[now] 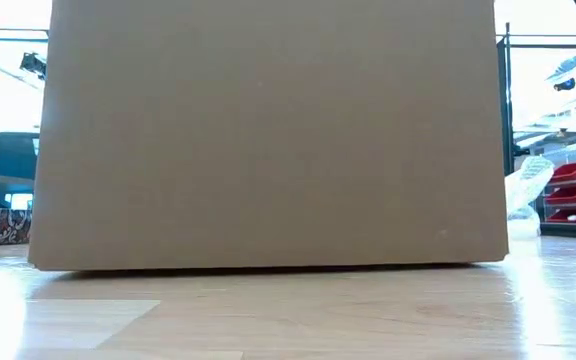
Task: Wrap mug
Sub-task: Move the box on the top left of the table
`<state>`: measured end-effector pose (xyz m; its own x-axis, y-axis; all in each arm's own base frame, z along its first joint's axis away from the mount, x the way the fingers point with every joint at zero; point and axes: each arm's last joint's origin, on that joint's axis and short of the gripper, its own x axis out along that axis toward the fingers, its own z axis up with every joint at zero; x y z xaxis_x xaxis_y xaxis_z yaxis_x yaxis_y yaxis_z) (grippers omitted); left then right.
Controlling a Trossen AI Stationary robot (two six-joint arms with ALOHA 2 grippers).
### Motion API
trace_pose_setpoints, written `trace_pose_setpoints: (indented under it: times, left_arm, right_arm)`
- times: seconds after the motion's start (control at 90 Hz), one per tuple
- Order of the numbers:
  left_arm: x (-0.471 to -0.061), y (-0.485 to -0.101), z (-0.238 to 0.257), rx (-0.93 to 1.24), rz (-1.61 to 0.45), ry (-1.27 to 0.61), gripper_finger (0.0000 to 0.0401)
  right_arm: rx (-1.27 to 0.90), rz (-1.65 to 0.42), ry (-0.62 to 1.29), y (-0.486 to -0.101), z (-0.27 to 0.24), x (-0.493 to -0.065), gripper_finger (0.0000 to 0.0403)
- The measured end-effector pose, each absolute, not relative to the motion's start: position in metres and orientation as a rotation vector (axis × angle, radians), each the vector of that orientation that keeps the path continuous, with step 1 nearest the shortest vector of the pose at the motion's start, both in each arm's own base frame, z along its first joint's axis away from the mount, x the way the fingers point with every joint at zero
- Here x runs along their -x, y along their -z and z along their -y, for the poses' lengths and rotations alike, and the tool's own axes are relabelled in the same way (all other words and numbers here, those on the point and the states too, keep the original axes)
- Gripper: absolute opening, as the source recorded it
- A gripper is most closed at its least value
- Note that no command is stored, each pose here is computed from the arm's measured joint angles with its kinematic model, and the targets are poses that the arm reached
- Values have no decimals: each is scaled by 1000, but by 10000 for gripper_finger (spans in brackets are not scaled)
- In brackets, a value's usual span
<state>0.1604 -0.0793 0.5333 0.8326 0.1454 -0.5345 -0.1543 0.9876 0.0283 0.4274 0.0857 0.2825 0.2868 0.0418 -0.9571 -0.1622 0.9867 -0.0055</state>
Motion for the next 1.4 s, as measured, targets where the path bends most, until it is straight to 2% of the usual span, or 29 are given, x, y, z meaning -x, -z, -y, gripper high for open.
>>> trace_pose_setpoints:
  times: [0.133, 0.322, 0.5, 0.789, 1.078, 1.4]
  left_arm:
    - [-162, -533, 80, 15, -568, -160, 0]
    - [-171, -528, 87, 11, -600, -138, 0]
    - [-185, -521, 96, -16, -639, -124, 0]
    - [-202, -512, 106, -76, -672, -139, 0]
    - [-207, -507, 115, -109, -680, -140, 0]
    - [-194, -507, 136, -111, -672, -53, 0]
  right_arm:
    - [195, -1228, -65, -313, -94, -420, 275]
    - [309, -1140, 38, -355, -112, -403, 271]
    - [345, -1042, 135, -388, -128, -366, 268]
    - [423, -770, 322, -443, -149, -306, 262]
    - [415, -606, 424, -465, -172, -249, 254]
    - [374, -512, 361, -476, -190, -215, 243]
